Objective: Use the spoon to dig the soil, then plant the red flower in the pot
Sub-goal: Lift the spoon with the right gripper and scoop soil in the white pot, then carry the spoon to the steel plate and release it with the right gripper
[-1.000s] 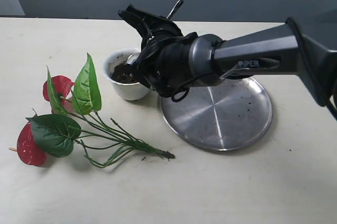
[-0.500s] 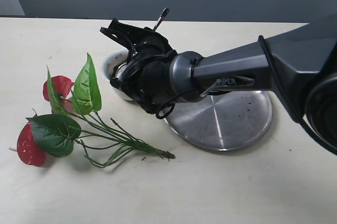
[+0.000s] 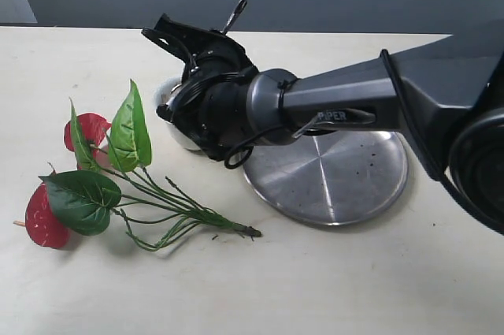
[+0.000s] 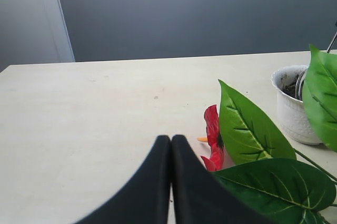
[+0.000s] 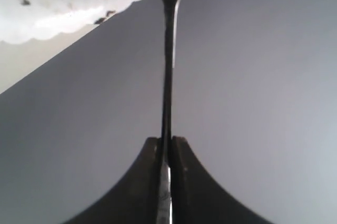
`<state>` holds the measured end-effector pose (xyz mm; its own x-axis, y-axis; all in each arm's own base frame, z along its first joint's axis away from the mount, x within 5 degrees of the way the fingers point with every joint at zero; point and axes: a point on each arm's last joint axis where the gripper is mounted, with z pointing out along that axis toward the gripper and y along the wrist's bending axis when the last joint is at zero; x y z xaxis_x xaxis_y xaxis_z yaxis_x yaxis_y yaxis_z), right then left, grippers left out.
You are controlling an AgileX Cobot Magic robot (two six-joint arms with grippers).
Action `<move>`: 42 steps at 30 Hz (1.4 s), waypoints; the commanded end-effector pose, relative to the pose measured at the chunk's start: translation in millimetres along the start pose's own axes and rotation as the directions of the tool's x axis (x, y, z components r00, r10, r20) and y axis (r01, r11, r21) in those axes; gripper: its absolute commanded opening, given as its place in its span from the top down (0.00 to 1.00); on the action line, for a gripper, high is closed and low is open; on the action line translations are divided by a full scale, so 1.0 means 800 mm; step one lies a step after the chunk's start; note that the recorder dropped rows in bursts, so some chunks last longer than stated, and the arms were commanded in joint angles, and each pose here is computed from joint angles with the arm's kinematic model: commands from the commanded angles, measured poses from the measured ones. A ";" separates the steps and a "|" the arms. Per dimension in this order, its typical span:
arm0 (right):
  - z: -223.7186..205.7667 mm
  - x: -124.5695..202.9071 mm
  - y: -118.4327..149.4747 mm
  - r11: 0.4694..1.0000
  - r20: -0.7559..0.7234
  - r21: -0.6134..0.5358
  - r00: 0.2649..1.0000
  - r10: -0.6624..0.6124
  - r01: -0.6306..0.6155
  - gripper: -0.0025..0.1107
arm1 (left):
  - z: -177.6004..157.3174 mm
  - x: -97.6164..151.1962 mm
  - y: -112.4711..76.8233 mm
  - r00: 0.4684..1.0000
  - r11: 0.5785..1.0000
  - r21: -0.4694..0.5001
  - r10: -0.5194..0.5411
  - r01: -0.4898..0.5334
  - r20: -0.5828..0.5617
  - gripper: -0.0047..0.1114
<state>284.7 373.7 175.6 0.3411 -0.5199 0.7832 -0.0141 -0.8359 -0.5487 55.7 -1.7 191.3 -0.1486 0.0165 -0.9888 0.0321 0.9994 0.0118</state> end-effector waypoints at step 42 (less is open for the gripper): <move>0.054 0.071 0.169 -0.545 -0.794 -0.583 0.282 0.539 -0.603 0.98 | 0.000 -0.001 0.000 1.000 1.000 0.002 -0.002 0.002 0.005 0.96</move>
<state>339.7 243.3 130.8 -0.6542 -0.7397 0.1580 -0.7457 0.6657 0.0289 55.7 -1.7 191.3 -0.1486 0.0165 -0.9888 0.0321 0.9994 0.0118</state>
